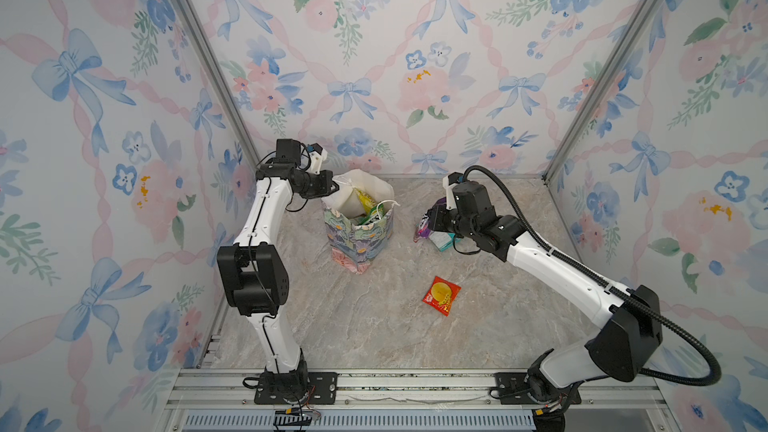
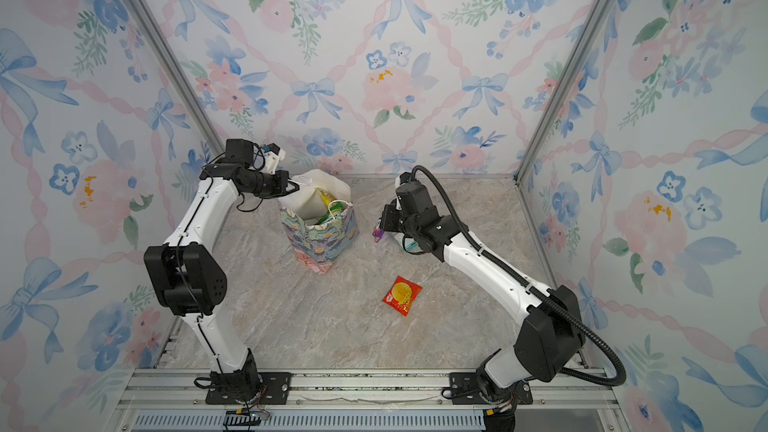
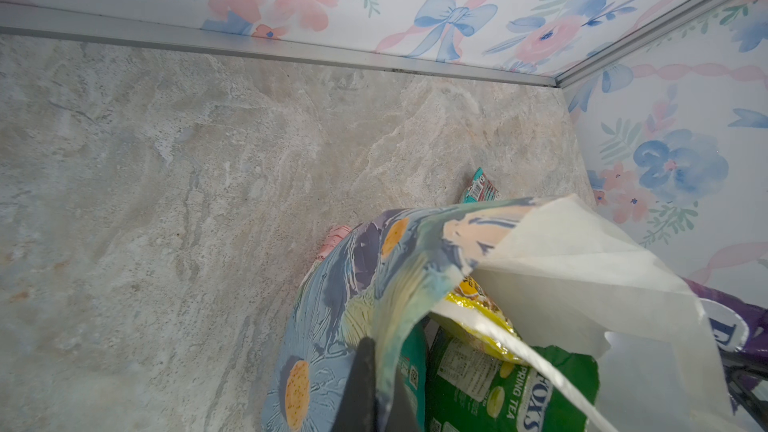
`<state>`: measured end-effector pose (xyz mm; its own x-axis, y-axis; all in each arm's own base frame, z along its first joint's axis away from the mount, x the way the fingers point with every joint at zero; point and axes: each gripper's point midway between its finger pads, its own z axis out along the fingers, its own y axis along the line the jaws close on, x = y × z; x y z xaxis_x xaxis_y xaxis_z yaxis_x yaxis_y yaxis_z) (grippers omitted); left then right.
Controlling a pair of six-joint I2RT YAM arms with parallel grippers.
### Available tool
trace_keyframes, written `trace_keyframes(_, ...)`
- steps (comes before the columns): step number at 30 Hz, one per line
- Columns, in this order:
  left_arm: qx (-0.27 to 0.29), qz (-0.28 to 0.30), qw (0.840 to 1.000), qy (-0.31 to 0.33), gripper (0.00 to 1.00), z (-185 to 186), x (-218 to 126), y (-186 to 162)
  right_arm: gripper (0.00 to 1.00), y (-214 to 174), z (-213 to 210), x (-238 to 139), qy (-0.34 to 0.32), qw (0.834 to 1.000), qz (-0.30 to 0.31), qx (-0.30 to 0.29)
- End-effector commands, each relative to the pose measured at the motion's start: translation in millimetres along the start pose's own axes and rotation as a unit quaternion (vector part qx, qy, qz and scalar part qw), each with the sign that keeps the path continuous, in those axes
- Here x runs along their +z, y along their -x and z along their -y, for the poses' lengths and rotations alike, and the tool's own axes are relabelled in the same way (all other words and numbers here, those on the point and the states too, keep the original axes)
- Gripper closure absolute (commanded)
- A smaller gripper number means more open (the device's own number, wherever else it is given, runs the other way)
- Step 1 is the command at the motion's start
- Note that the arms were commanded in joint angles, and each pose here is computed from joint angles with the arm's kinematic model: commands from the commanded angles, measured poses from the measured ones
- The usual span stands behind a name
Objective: Place the snacks into the paper bag
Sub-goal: 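Lift the purple packet with the right gripper and carry it above the bag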
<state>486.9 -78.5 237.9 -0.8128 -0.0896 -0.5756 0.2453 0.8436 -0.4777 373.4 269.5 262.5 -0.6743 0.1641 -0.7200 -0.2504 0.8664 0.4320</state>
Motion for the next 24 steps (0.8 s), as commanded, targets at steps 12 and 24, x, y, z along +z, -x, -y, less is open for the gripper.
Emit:
trace_keyframes(12,-0.014,-0.021,1.0,-0.004,1.0,3,4,-11,1.0,79,-48,-43,0.046,0.994,0.076,-0.058)
trace_keyframes(24,-0.013,-0.021,1.0,-0.006,1.0,4,4,-11,1.0,129,-86,-43,0.078,0.986,0.116,-0.09)
